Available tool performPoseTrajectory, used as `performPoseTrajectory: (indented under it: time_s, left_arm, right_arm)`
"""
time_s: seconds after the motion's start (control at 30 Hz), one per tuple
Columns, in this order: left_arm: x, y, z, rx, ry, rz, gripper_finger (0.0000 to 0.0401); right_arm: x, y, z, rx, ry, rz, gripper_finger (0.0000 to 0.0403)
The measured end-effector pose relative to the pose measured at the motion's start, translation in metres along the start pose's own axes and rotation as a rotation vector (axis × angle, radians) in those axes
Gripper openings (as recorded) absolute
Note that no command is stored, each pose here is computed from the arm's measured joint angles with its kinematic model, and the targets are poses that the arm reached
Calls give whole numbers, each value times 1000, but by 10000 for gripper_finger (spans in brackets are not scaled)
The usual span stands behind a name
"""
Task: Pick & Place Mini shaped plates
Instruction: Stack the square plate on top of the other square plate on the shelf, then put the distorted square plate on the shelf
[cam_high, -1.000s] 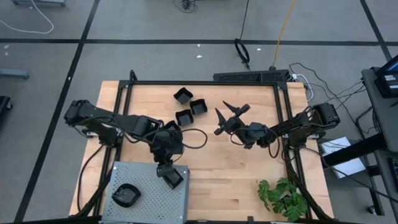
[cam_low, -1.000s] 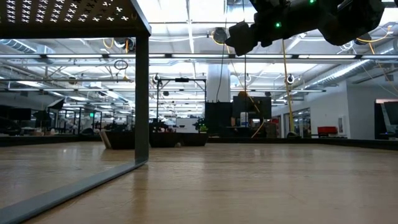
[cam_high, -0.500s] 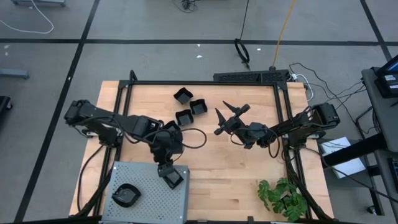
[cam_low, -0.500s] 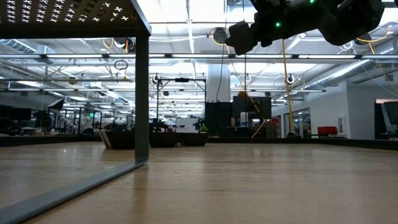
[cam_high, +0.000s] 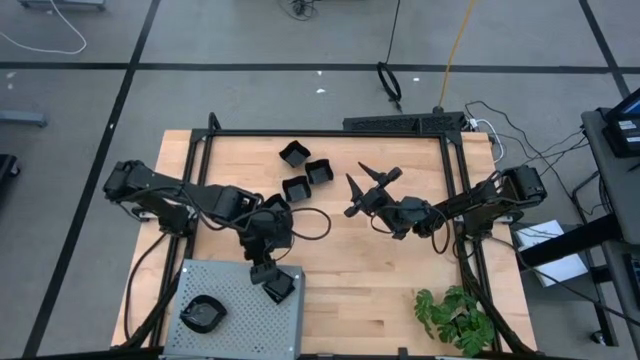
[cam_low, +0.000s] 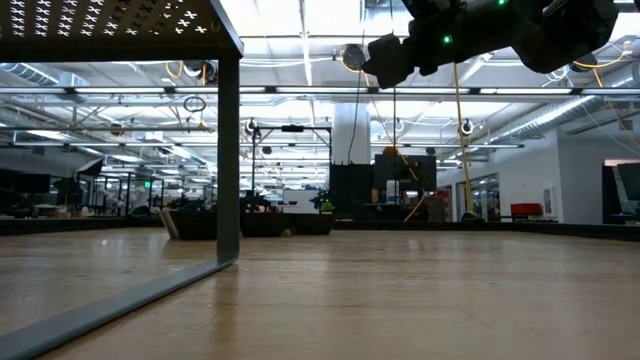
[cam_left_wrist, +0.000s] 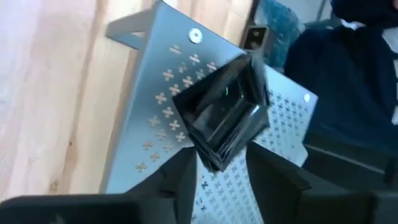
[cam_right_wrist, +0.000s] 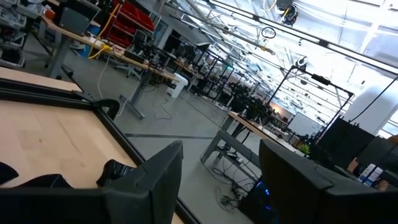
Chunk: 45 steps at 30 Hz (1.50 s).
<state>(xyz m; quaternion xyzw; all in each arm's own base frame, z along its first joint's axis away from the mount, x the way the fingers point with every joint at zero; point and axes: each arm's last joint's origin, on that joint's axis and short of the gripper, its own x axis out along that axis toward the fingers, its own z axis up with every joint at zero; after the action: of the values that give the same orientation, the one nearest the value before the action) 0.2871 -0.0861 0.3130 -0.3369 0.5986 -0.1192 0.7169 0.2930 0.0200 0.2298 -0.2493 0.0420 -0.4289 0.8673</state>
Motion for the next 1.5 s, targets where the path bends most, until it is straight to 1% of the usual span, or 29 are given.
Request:
performPoseTrajectory:
  time_s: [0.1, 0.23, 0.43, 0.5, 0.57, 0.67, 0.7, 0.77, 0.87, 0.93, 1.0, 1.07, 1.1, 1.17, 1.27, 1.33, 1.37, 1.43, 1.5]
  left_arm:
    - [-7, -3, -4, 34, 1, -37, 170]
    - [-20, -7, -10, 54, -44, -63, 194]
    - [-51, -16, -23, 152, -204, -113, 214]
    - [-63, -19, -27, 206, -296, -100, 218]
    - [-75, -22, -30, 296, -430, -54, 220]
    - [-90, -28, -37, 477, -639, 87, 220]
    - [-94, -30, -38, 520, -706, 140, 219]
    - [-103, -33, -42, 576, -812, 230, 219]
    - [-112, -33, -43, 624, -912, 341, 223]
    - [-111, -32, -41, 653, -949, 369, 225]
    - [-107, -27, -38, 666, -960, 380, 224]
    - [-101, -18, -33, 647, -960, 401, 223]
    - [-100, -13, -31, 624, -962, 414, 221]
    - [-99, -4, -28, 569, -967, 431, 219]
    - [-104, 4, -27, 503, -994, 422, 220]
    - [-106, 4, -27, 492, -1000, 396, 223]
    - [-107, 5, -28, 496, -996, 383, 225]
    - [-108, 4, -30, 519, -983, 356, 227]
    - [-113, 2, -34, 537, -995, 334, 227]
  right_arm:
    - [0, 0, 0, 2, 0, 0, 203]
    - [0, 0, 0, 2, -1, -1, 203]
    - [0, 1, 0, 21, -7, 12, 203]
    - [-3, 6, -1, 35, -40, 100, 203]
    - [-7, 15, -2, 80, -89, 268, 203]
    - [-11, 31, 0, 159, -117, 577, 203]
    - [-12, 34, 2, 176, -123, 660, 203]
    - [-12, 38, 9, 194, -133, 765, 199]
    - [-15, 42, 19, 197, -158, 847, 184]
    - [-17, 44, 24, 211, -184, 894, 169]
    - [-17, 44, 34, 259, -219, 962, 151]
    - [-13, 50, 44, 299, -255, 1040, 130]
    - [-11, 54, 48, 298, -257, 1060, 117]
    - [-6, 64, 50, 260, -211, 1082, 90]
    - [2, 80, 53, 211, -142, 1107, 41]
    - [4, 92, 49, 192, -124, 1135, 13]
    - [4, 98, 46, 187, -129, 1160, 7]
    - [1, 108, 43, 191, -146, 1221, 8]
    - [-2, 117, 48, 212, -190, 1263, 5]
